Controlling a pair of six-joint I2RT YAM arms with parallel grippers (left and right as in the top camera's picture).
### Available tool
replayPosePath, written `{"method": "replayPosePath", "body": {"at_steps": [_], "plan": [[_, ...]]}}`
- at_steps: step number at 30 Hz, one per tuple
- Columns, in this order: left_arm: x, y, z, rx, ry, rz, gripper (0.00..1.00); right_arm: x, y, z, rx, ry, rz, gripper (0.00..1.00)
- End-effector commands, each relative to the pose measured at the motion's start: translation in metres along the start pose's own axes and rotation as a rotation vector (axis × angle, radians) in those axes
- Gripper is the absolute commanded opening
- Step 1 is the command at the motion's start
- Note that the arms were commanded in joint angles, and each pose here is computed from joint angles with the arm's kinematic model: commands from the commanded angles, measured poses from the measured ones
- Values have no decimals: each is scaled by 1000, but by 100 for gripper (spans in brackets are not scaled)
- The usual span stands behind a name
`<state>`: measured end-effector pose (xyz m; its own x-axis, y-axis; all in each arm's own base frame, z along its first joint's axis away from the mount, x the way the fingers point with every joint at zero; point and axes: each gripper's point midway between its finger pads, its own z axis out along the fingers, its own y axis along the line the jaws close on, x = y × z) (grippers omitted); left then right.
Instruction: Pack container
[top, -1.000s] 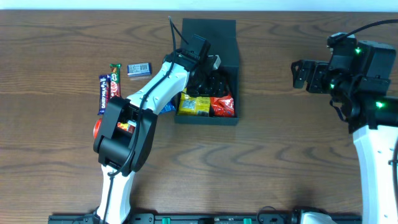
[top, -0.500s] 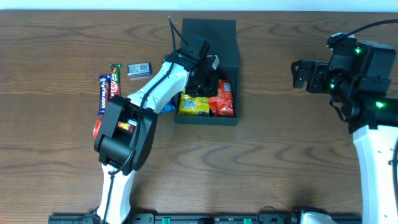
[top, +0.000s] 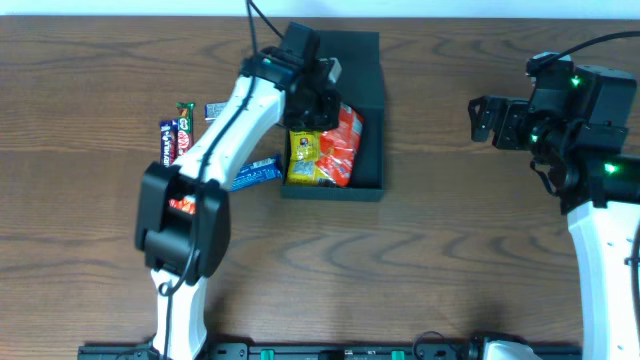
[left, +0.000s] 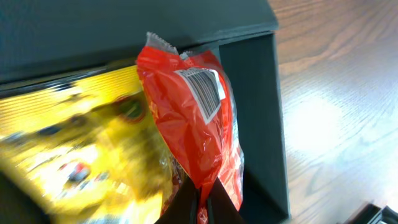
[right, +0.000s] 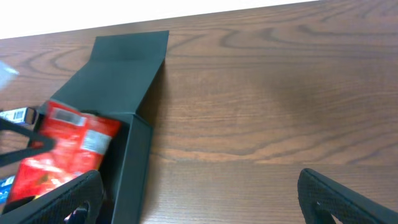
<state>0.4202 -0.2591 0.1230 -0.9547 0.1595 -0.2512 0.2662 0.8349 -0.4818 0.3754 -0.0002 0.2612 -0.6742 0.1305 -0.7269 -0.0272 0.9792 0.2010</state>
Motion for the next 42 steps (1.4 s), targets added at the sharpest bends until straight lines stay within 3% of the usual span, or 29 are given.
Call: {"method": "replayPosePath", "body": {"at_steps": [1,13,26,29,35,38,42], "plan": [[-9,2,-44,-79,-74,65,6,-2,0,-1,-5,-6,-10,99],[11,30,-31,-129,4,13,6,-4,0,-1,-6,-13,-11,99],[38,64,1,-207,39,-161,6,-2,6,-2,-43,-6,-10,99],[40,69,0,-235,44,-163,19,-2,6,-2,-42,-4,-9,99],[38,76,-3,-242,35,-176,19,0,6,-2,-42,2,-8,99],[36,82,-6,-244,30,-190,26,1,6,-2,-42,5,-7,99],[31,82,-15,-233,11,-197,27,1,6,-2,-42,5,-7,99]]}}
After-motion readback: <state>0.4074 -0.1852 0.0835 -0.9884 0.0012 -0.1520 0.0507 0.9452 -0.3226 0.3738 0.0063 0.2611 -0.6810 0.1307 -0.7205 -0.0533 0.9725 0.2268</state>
